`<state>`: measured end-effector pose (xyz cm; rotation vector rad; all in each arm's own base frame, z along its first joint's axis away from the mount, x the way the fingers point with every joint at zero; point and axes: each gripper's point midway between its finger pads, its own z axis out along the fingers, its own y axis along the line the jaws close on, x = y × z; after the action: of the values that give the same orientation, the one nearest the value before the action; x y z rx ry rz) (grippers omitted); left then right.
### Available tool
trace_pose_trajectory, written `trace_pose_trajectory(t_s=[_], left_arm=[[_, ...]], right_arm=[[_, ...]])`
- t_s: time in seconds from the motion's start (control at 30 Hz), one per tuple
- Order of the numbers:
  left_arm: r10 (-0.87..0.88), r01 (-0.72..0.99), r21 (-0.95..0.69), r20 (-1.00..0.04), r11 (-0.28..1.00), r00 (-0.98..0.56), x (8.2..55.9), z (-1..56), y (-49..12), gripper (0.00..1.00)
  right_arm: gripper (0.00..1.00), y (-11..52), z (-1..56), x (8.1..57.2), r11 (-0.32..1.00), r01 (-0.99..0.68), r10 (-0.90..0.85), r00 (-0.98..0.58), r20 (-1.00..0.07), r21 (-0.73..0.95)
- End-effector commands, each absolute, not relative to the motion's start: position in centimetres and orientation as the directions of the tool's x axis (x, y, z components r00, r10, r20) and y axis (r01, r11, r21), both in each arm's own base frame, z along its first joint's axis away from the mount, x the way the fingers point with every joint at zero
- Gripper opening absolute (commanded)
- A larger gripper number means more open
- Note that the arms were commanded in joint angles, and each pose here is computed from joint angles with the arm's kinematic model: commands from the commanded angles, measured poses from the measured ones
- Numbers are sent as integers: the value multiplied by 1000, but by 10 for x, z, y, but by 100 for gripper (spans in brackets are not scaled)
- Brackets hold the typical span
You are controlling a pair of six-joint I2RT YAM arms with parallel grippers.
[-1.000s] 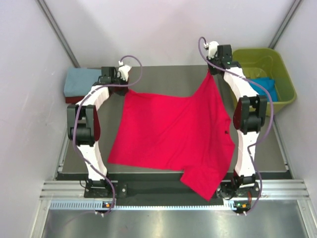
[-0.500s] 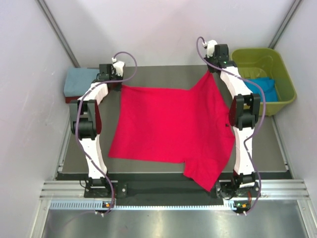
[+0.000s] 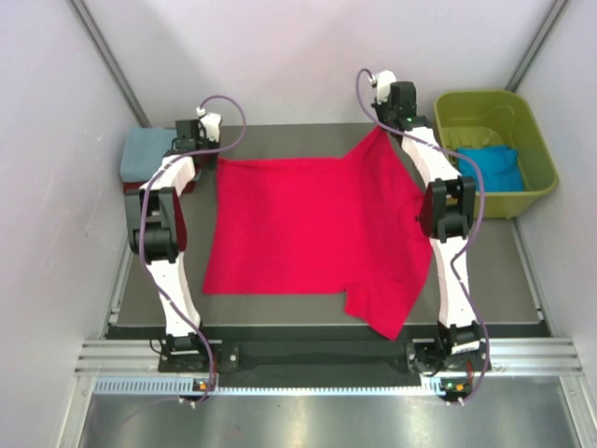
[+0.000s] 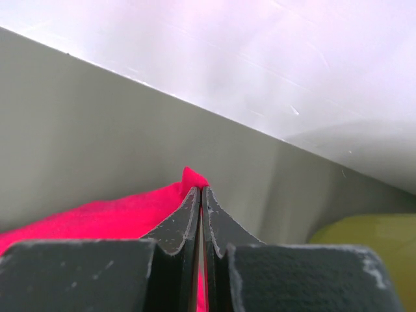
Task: Fold and stack the t-shirts
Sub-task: Flatten the tshirt out, then fold the tshirt
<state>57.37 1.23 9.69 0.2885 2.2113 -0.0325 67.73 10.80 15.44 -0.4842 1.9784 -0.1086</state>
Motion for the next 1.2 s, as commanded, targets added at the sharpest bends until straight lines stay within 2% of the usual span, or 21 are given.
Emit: trace_pose_trajectory(t_s=[0.0,0.37,0.6,0.77,0.83,0.87,0.93,0.97,1.0,1.03,1.17], left_arm=[[193,175,122,-854,977,-483,602,133,23,0],[192,166,127,-860,978,-473,627,130,28,0],[182,173,114,-873,978,-452,627,147,23,0],[187,206,105,-883,973,-431,614,167,17,0],[194,215,109,-883,970,-427,606,175,16,0],[200,227,109,-882,968,-428,603,177,14,0],[199,244,97,-876,965,-440,592,182,11,0],[195,245,91,-875,965,-442,588,184,12,0],[193,254,87,-884,963,-427,582,195,10,0],[186,256,75,-876,964,-444,575,188,9,0],[206,289,75,-867,954,-454,553,194,4,0]], right_arm=[[0,113,209,696,922,-227,-363,-224,-905,-313],[0,91,199,709,922,-174,-378,-222,-899,-345],[0,88,223,700,923,-169,-377,-213,-901,-347],[0,85,244,674,914,-192,-397,-240,-886,-357],[0,83,237,660,911,-212,-403,-286,-869,-353],[0,83,255,650,910,-217,-404,-270,-874,-353],[0,83,245,633,906,-246,-411,-315,-856,-345],[0,82,265,622,911,-241,-397,-298,-868,-335],[0,81,253,612,910,-254,-399,-334,-854,-326],[0,82,271,601,911,-253,-396,-316,-862,-326],[0,83,276,569,904,-276,-409,-338,-848,-326]])
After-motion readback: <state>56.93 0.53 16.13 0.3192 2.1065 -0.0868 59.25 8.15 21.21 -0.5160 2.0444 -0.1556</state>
